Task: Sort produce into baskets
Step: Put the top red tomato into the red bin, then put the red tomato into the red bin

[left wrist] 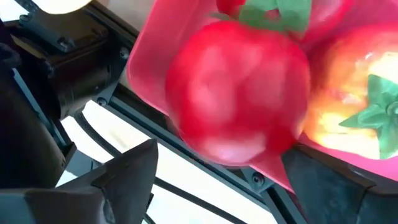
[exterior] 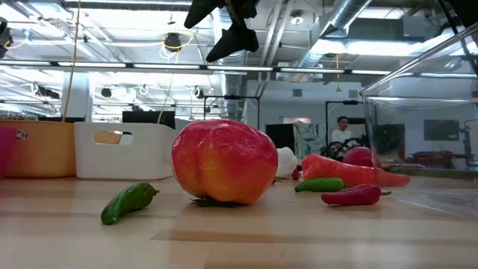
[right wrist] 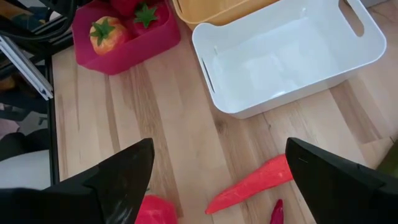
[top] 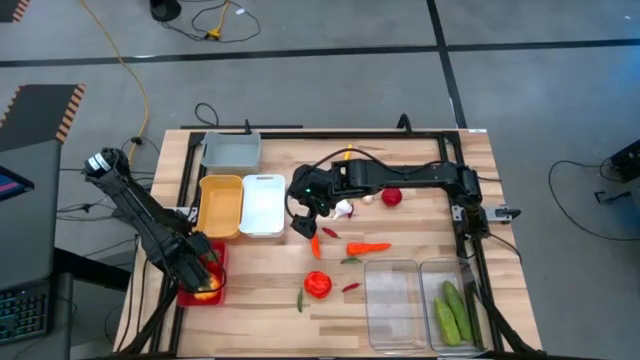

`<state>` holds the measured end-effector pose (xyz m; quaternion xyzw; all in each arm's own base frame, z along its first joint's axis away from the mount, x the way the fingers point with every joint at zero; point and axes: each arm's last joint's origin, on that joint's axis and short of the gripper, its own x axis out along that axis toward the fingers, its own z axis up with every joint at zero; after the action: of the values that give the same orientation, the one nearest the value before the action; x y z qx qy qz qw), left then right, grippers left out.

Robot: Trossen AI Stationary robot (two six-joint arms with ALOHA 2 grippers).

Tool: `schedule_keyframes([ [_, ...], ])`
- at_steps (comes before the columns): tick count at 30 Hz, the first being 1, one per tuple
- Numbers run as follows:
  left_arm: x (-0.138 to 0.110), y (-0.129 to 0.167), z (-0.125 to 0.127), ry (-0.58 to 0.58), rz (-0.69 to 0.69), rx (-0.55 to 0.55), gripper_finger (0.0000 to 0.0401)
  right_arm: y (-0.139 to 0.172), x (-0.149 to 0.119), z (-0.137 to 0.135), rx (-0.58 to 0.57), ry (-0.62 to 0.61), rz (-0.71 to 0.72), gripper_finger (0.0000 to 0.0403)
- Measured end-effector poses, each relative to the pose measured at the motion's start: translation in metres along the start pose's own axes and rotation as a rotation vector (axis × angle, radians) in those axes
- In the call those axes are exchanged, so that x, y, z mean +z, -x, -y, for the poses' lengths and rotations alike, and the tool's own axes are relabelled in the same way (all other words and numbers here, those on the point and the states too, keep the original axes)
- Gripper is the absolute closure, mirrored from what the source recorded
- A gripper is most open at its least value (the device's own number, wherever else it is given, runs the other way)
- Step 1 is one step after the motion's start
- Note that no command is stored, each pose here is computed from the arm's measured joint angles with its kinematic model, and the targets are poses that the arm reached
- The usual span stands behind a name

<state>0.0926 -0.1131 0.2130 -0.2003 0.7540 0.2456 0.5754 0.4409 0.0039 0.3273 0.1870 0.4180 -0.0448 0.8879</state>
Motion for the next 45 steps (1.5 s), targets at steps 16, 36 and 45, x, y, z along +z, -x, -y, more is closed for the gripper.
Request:
schedule_keyframes([
  [16, -0.002, 0.021, 0.002, -0.016, 0.088, -0.018, 0.0049, 0.004, -0.01, 0.029, -0.22, 0.031, -0.136, 0.0014],
  [36, 0.006, 0.057, 0.018, -0.122, 0.593, -0.163, 0.0049, 0.04, -0.025, 0.093, -0.487, -0.003, -0.45, 0.0014],
  [45, 0.007, 0.057, 0.018, -0.118, 0.619, -0.161, 0.0049, 0.072, -0.038, 0.089, -0.567, -0.001, -0.451, 0.0014],
])
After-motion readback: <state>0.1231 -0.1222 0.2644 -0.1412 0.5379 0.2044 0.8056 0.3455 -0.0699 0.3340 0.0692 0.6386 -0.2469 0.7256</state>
